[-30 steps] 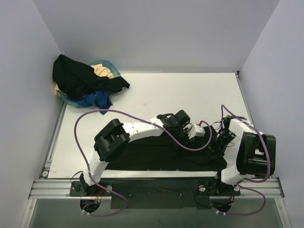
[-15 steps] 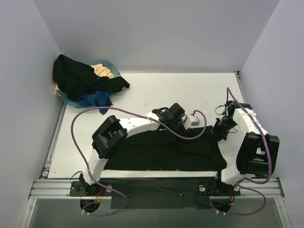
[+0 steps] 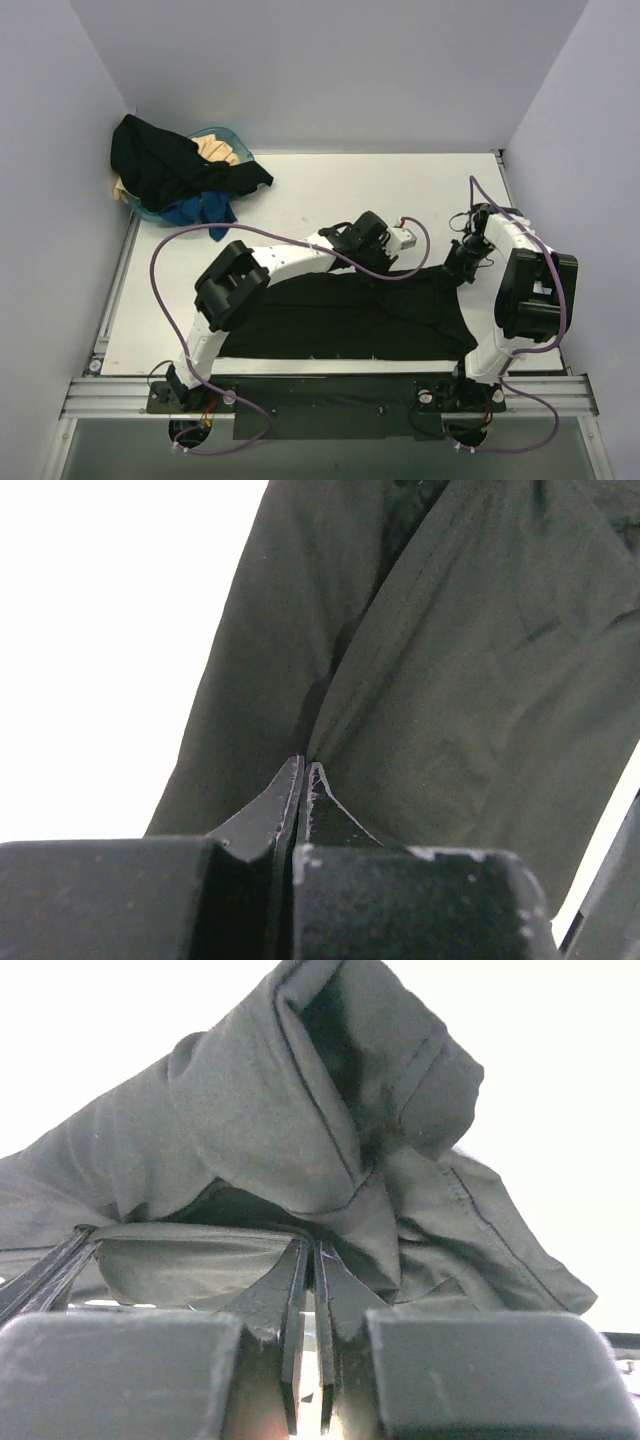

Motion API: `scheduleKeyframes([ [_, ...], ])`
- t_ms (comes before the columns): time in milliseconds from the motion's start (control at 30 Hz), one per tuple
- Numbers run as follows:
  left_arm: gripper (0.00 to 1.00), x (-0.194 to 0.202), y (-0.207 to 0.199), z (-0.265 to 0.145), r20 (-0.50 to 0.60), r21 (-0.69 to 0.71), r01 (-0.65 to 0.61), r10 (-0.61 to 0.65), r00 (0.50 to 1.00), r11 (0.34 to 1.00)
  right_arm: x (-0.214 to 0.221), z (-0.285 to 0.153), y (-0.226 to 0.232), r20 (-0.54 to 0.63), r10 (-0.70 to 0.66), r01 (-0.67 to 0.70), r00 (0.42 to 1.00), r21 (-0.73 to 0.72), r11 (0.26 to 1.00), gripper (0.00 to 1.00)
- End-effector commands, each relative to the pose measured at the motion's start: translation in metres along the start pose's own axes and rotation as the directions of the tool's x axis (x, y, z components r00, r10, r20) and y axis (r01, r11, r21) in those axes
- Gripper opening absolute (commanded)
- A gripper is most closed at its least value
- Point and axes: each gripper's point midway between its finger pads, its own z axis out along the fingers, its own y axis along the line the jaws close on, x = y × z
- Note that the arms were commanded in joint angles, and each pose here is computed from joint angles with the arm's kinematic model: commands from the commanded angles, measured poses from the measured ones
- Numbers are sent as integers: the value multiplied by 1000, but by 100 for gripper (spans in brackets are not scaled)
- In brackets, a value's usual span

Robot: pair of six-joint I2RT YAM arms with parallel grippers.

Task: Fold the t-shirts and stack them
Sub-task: Fold the other side of the tshirt into a rectangle

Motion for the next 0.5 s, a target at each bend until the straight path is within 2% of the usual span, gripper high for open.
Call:
scheduleKeyframes([
  [0, 0, -15, 4, 12, 41, -30, -13, 14, 999, 999, -10, -6, -8, 41, -14, 12, 999, 58, 998, 0],
  [67, 0, -12, 2, 14, 28, -15, -20, 20, 999, 1000, -10, -4, -8, 37, -15, 13, 999, 55, 998, 0],
  [133, 2, -10, -2, 10, 7, 4, -17, 17, 1000, 1000, -9, -3, -6, 27, -23, 22, 999, 43, 999, 13],
  [167, 7, -16, -4, 6, 16, 13, -21, 20, 1000, 1000, -11, -6, -6, 42, -29, 27, 999, 42, 999, 26],
  [200, 18, -16, -4, 2, 5, 17, -14, 13, 1000, 1000, -16, -10, -5, 64, -34, 31, 997, 44, 999, 32],
  [333, 43, -40, -5, -21, 33, 39, -82, 81, 996, 996, -35, -23, -6, 178, -42, 35, 983, 41, 999, 33],
  [467, 51, -48, 0, -40, 21, 34, -147, 146, 989, 989, -50, -19, 2, 188, -16, 22, 982, -31, 999, 34],
])
